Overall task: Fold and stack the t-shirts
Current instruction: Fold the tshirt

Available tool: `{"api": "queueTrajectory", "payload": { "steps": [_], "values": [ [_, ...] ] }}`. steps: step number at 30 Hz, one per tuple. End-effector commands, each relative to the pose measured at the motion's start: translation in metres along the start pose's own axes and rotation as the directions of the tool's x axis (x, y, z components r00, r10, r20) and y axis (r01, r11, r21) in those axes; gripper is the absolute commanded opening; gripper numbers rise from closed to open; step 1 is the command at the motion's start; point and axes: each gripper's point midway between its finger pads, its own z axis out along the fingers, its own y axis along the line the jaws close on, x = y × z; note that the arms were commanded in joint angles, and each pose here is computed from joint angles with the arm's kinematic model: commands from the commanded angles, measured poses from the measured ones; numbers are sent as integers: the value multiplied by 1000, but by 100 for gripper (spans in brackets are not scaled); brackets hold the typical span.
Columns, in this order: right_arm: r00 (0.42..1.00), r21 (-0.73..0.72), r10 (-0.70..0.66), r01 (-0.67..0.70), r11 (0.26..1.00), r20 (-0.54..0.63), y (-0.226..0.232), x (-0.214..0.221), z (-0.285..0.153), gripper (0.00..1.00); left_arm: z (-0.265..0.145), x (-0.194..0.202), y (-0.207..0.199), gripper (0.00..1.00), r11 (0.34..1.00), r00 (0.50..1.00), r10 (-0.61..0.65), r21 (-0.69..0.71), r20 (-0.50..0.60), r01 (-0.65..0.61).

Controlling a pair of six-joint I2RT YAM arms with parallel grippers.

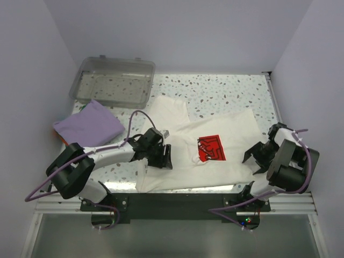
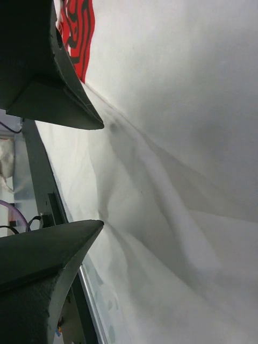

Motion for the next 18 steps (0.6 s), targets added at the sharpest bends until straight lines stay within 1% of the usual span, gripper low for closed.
{"api": "queueTrajectory", "payload": {
  "steps": [1,7,12,15,17,18],
  "values": [
    [999,-27,40,-39,999,31,2,1,-14,72,-4,46,32,63,989,987,-74,-136,-141,55],
    [996,-20,86,-85,996,27,-2,9,-14,72,-6,45,37,64,984,986,-80,-172,-145,54],
    [994,-20,85,-84,996,63,-4,7,-25,72,-11,28,29,65,987,994,-25,-163,-111,6],
    [991,-46,47,-41,998,127,1,-6,-45,72,-22,-8,5,66,990,999,35,-133,-28,-39],
    [984,-58,7,3,998,178,4,-15,-59,72,-29,-22,-4,68,988,997,72,-134,-9,-72],
    [975,-76,-1,18,997,222,9,-25,-72,72,-34,-41,-15,68,988,995,91,-131,33,-86]
  ]
}}
